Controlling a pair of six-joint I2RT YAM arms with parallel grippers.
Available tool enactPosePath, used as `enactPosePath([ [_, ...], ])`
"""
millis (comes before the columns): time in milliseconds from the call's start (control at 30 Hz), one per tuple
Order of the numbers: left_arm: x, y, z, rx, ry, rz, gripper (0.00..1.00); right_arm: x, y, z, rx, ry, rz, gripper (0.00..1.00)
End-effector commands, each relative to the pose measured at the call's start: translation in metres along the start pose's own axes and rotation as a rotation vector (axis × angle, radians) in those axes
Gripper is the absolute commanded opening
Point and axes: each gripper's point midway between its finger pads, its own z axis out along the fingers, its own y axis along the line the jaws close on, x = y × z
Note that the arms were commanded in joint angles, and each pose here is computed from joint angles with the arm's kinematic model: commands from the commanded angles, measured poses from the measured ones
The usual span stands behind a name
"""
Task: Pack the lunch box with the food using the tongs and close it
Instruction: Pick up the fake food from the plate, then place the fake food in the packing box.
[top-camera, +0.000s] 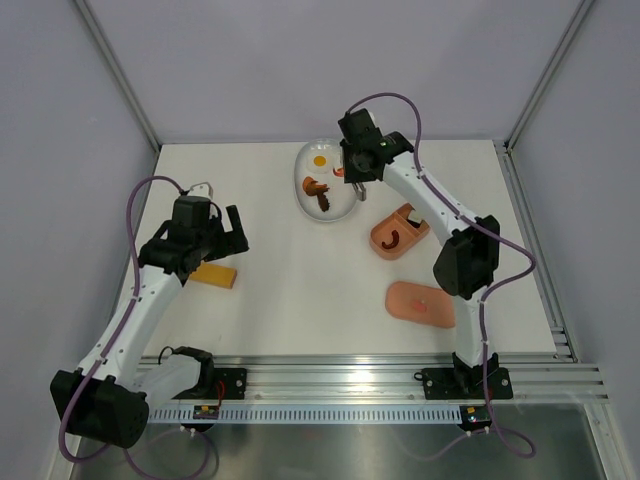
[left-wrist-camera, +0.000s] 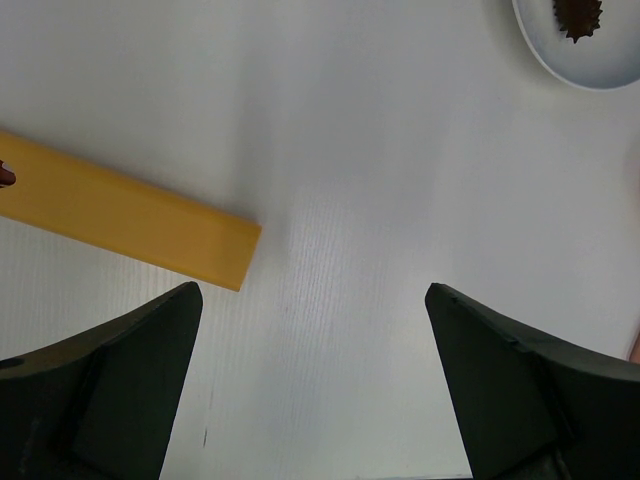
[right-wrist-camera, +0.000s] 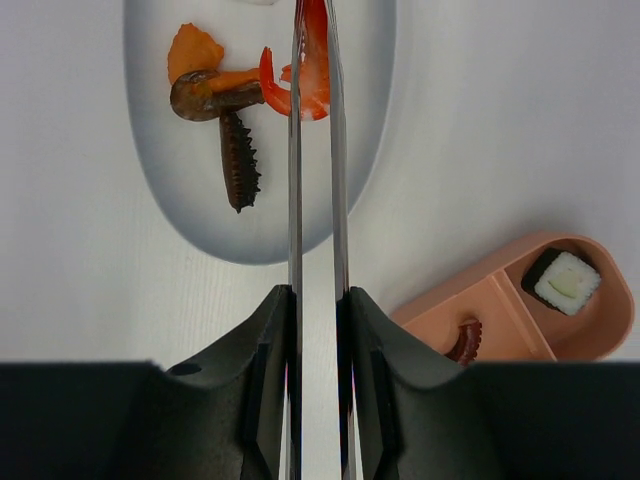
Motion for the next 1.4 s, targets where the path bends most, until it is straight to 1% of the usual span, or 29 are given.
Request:
enactPosePath([
  [0, -0.007, -0.004, 0.001, 0.017, -0.021, 0.019, 0.99, -0.020, -0.011, -0.048, 0.017, -0.088, -0.004, 0.14],
  [33, -0.009, -0.006, 0.001, 0.023, -0.024, 0.018, 0.99, -0.024, -0.015, -0.063, 0.015, -0.113, 0.004, 0.14],
  [67, -0.009, -0.007, 0.002, 0.026, -0.023, 0.018, 0.99, -0.023, -0.017, -0.069, 0.018, -0.120, 0.006, 0.14],
  [100, -0.009, -0.008, 0.002, 0.032, -0.025, 0.021, 0.99, -0.013, -0.024, -0.068, 0.038, -0.102, 0.002, 0.15],
  [133, -0.011, -0.009, 0.003, 0.035, -0.029, 0.019, 0.99, -0.018, -0.028, -0.085, 0.032, -0.134, 0.023, 0.14],
  [167, -0.010, -0.008, 0.003, 0.035, -0.027, 0.019, 0.99, -0.016, -0.032, -0.091, 0.031, -0.140, 0.032, 0.14],
  [200, -0.010, -0.009, 0.005, 0.035, -0.025, 0.018, 0.99, -0.004, -0.036, -0.090, 0.040, -0.116, 0.027, 0.15],
  [233, -0.010, -0.011, 0.005, 0.043, -0.025, 0.019, 0.99, -0.005, -0.040, -0.105, 0.036, -0.137, 0.045, 0.14],
  [267, -0.009, -0.011, 0.007, 0.044, -0.018, 0.018, 0.99, -0.002, -0.044, -0.111, 0.038, -0.140, 0.053, 0.14],
  [300, -0.010, -0.012, 0.007, 0.049, -0.018, 0.020, 0.99, 0.012, -0.049, -0.109, 0.054, -0.113, 0.049, 0.14],
  [333, -0.009, -0.012, 0.008, 0.049, -0.014, 0.020, 0.99, 0.013, -0.053, -0.123, 0.052, -0.133, 0.069, 0.14],
  [367, -0.010, -0.012, 0.009, 0.049, -0.014, 0.022, 0.99, 0.018, -0.058, -0.127, 0.060, -0.131, 0.077, 0.14],
  [400, -0.010, -0.013, 0.009, 0.051, -0.015, 0.022, 0.99, 0.033, -0.062, -0.124, 0.076, -0.104, 0.073, 0.14],
  [433, -0.010, -0.013, 0.009, 0.050, -0.016, 0.023, 0.99, 0.037, -0.066, -0.134, 0.074, -0.113, 0.095, 0.14],
  [567, -0.010, -0.011, 0.010, 0.042, -0.019, 0.021, 0.99, 0.085, -0.076, -0.110, 0.128, 0.011, 0.095, 0.15],
  [600, -0.010, -0.011, 0.010, 0.040, -0.020, 0.018, 0.99, 0.103, -0.081, -0.102, 0.151, 0.053, 0.089, 0.15],
  [633, -0.010, -0.011, 0.012, 0.039, -0.017, 0.019, 0.99, 0.090, -0.085, -0.136, 0.115, -0.043, 0.144, 0.15],
  [700, -0.007, -0.011, 0.013, 0.043, -0.008, 0.013, 0.99, 0.109, -0.085, -0.125, 0.124, -0.001, 0.158, 0.15],
  [733, -0.006, -0.012, 0.013, 0.045, -0.004, 0.010, 0.99, 0.108, -0.087, -0.134, 0.111, -0.020, 0.172, 0.15],
  [867, -0.005, -0.013, 0.014, 0.050, 0.000, -0.002, 0.99, 0.127, -0.091, -0.131, 0.122, 0.010, 0.190, 0.15],
  [1000, -0.005, -0.013, 0.013, 0.051, 0.000, -0.004, 0.99, 0.136, -0.091, -0.129, 0.115, 0.023, 0.195, 0.15],
  [1167, -0.005, -0.014, 0.013, 0.054, -0.001, -0.011, 0.99, 0.143, -0.086, -0.123, 0.094, 0.048, 0.196, 0.16],
  [1367, -0.004, -0.013, 0.011, 0.050, 0.000, -0.014, 0.99, 0.138, -0.080, -0.114, 0.076, 0.036, 0.201, 0.19],
])
